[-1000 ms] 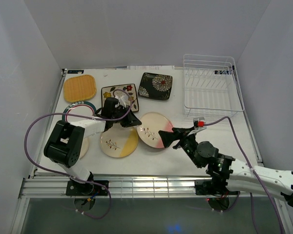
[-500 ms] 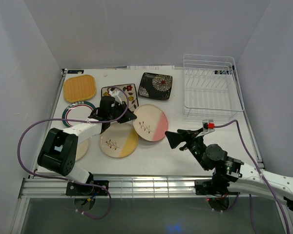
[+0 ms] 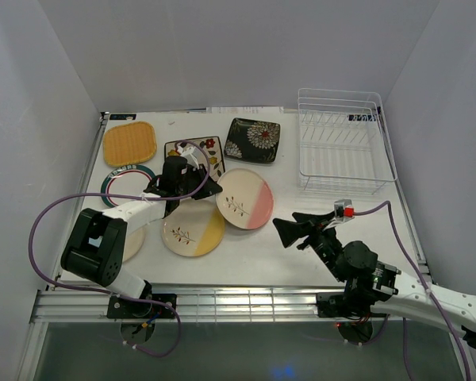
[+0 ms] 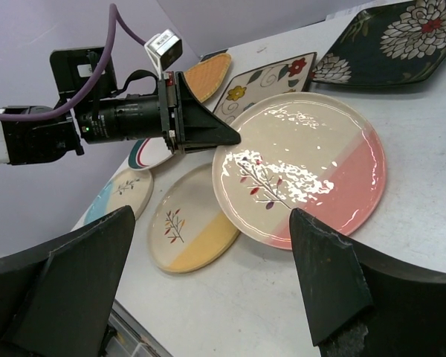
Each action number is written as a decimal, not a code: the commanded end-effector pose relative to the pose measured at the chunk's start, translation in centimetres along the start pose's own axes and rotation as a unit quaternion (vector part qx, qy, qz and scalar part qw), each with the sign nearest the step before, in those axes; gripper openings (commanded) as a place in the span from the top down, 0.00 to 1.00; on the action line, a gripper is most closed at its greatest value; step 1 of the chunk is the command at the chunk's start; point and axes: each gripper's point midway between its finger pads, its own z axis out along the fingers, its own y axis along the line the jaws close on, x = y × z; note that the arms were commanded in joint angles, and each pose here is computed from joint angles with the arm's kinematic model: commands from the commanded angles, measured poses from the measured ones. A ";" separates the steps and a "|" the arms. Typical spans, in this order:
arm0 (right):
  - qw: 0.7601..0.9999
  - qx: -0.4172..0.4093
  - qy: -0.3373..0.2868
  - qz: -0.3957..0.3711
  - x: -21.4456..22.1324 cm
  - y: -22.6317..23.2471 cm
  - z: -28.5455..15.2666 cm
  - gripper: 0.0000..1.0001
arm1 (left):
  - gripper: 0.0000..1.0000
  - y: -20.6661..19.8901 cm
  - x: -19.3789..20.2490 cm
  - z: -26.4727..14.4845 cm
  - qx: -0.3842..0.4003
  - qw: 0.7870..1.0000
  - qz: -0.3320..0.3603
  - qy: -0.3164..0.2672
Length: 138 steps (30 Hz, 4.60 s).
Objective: Load the plates into the dish rack
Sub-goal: Pick up the plate at the center of the board, then insert the plate into the dish rack.
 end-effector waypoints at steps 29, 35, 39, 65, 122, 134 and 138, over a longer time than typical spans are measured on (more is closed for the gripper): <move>0.993 0.035 0.065 -0.098 2.5 -1.2 0.7 0.10 | 1.00 -3.9 -5.0 -4.2 0.040 0.992 0.062 -0.106; 0.993 -0.005 0.065 -0.102 3.2 -0.4 0.6 0.10 | 1.00 -4.1 -5.0 -4.0 0.044 0.992 0.067 -0.095; 0.994 0.009 0.055 -0.097 3.3 -1.4 0.2 0.10 | 1.00 -4.0 -5.3 -4.0 0.033 0.992 0.070 -0.097; 0.987 0.106 0.056 -0.111 4.4 -6.3 -1.0 0.10 | 1.00 -5.0 -7.9 -4.2 0.025 0.986 0.119 -0.116; 0.967 0.244 0.001 -0.079 3.2 -12.7 -4.1 0.10 | 1.00 -22.0 -23.6 -3.0 0.025 0.953 0.186 -0.237; 0.958 0.273 -0.015 -0.082 2.7 -13.6 -4.5 0.10 | 1.00 -26.4 -27.0 -0.7 0.012 0.935 0.214 -0.283; 0.956 0.280 -0.018 -0.082 2.8 -14.0 -4.6 0.10 | 1.00 -27.4 -27.8 -0.3 0.022 0.930 0.215 -0.296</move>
